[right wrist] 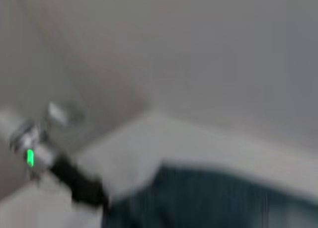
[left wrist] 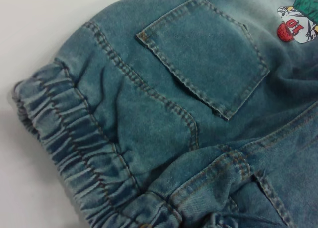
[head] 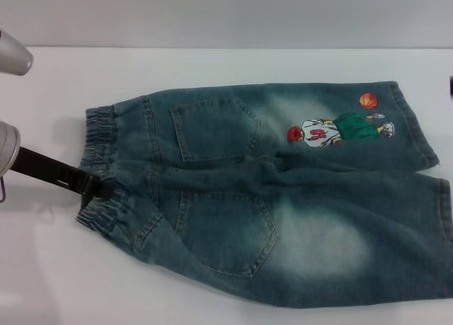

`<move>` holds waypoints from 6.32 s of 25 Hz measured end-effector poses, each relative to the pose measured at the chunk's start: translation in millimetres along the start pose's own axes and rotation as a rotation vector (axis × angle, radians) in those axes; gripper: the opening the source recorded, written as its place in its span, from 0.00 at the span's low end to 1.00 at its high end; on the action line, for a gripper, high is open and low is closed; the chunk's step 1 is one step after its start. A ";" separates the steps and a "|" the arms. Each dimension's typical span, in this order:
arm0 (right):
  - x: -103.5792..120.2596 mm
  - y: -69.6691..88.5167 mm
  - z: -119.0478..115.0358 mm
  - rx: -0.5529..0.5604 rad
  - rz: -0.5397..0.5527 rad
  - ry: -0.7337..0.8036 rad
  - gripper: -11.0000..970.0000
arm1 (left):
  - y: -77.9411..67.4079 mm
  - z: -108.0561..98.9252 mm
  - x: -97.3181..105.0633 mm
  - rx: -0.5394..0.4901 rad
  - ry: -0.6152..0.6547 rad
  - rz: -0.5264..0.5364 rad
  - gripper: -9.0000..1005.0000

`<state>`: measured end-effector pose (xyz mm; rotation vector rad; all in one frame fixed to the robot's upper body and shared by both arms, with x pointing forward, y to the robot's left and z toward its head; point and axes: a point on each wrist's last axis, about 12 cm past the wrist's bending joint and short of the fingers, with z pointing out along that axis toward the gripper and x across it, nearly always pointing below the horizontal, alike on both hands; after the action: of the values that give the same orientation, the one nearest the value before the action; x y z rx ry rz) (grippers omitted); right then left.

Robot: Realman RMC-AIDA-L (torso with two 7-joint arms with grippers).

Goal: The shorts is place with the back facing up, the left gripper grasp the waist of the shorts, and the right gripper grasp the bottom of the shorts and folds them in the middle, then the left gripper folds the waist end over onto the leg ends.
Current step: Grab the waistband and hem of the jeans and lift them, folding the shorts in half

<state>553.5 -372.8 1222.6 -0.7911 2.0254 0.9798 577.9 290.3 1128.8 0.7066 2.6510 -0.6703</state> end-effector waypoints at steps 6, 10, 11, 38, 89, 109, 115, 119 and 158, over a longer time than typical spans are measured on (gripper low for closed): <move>14.6 5.6 0.6 -0.040 0.030 0.288 0.68 | -1.8 0.0 -6.7 -0.004 -0.005 0.016 0.06; 32.7 6.0 -1.0 -0.043 -0.016 0.403 0.68 | -1.8 -1.1 -10.8 -0.012 -0.009 0.026 0.06; 37.2 5.5 -2.1 -0.039 -0.019 0.428 0.68 | -1.8 -1.1 -10.8 -0.012 -0.009 0.026 0.06; 83.1 -3.5 13.3 0.029 0.076 0.717 0.67 | -3.1 2.3 -16.9 -0.006 0.008 0.040 0.07; 79.4 2.3 75.2 0.028 -0.045 0.814 0.61 | 4.3 4.3 -13.8 -0.029 -0.003 0.019 0.08; 81.7 1.2 73.3 0.035 -0.047 0.815 0.02 | 5.8 3.7 -16.3 -0.042 -0.014 0.025 0.09; 80.3 -4.2 69.7 0.072 -0.063 0.753 0.01 | 8.4 2.9 -17.9 -0.059 -0.034 0.022 0.09; 76.8 -4.2 65.8 0.064 -0.083 0.664 0.01 | 9.6 2.9 -18.5 -0.069 -0.039 0.024 0.09; 53.8 -4.4 34.6 0.291 -0.388 -0.058 0.01 | 7.8 1.9 -48.5 -0.198 -0.178 0.142 0.10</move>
<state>540.0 -357.4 1161.8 -0.9352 1.8172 0.4705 622.6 276.7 1144.2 0.7339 2.4352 -0.4053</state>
